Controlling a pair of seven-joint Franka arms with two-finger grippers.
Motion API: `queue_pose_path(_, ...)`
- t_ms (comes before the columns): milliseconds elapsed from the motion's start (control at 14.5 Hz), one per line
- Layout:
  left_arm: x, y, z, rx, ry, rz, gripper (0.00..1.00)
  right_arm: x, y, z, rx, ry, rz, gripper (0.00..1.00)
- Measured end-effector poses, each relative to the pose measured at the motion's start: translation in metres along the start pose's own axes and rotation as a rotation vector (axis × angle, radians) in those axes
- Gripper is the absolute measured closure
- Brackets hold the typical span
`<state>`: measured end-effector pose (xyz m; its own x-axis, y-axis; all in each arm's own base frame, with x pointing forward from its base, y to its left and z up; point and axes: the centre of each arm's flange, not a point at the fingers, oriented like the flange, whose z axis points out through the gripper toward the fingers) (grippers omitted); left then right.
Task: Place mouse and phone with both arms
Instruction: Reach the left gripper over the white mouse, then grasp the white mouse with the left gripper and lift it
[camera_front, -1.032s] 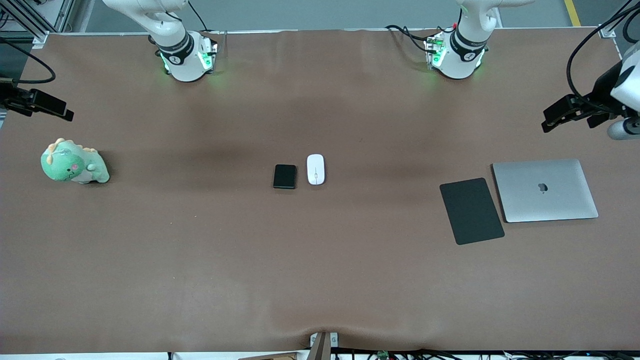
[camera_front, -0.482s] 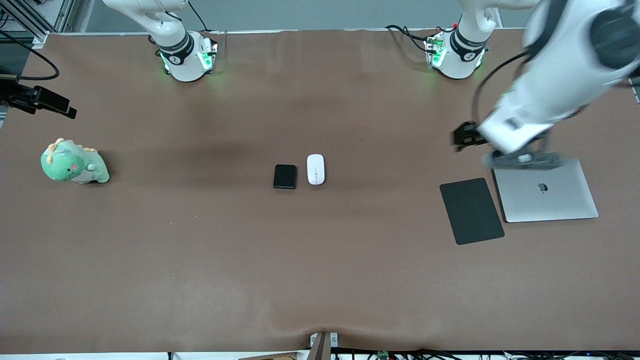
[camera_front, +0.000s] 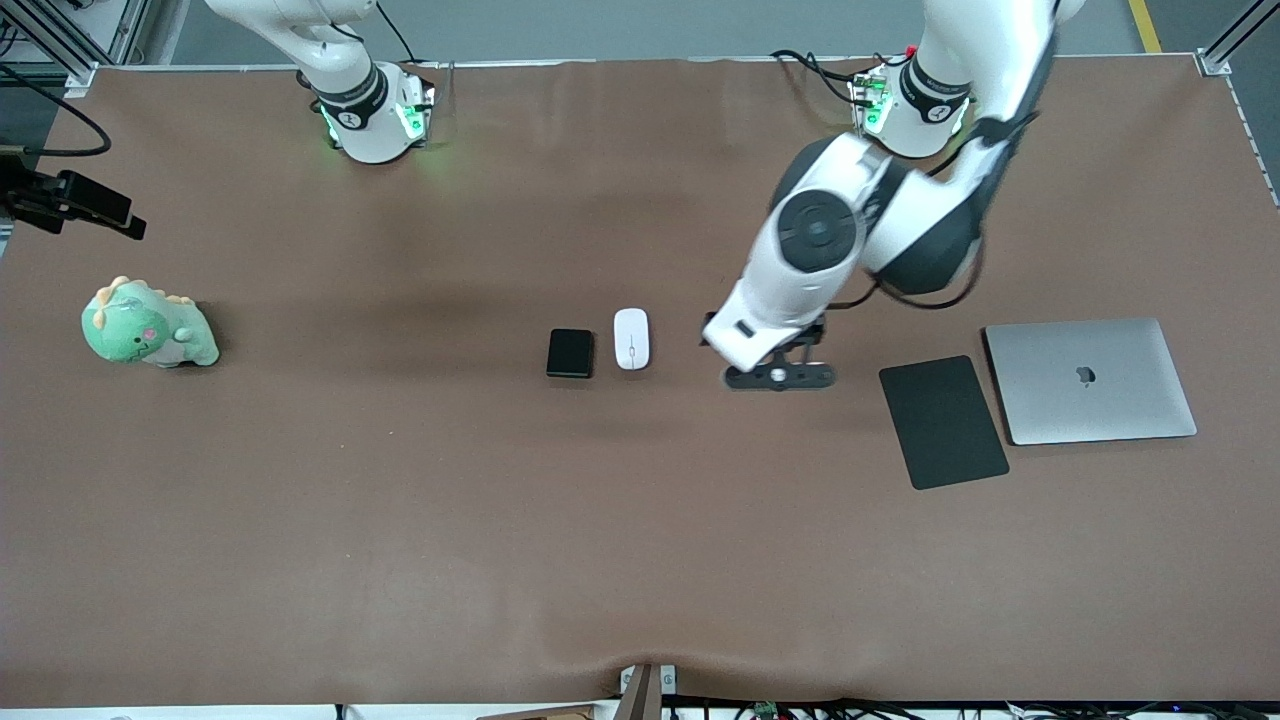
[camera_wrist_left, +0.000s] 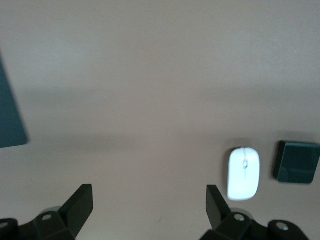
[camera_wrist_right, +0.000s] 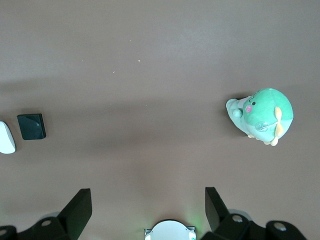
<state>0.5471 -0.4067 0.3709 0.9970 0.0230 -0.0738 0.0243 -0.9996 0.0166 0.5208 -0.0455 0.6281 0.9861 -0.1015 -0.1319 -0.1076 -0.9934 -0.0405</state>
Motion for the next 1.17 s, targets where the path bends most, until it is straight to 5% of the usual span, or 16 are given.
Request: queue_pose_path(1170, -0.083, 0.126, 0.187, -0.050, 0.009, -0.156, 0.00, 0.036, -0.003, 0.063, -0.009, -0.155, -0.007, 0.00)
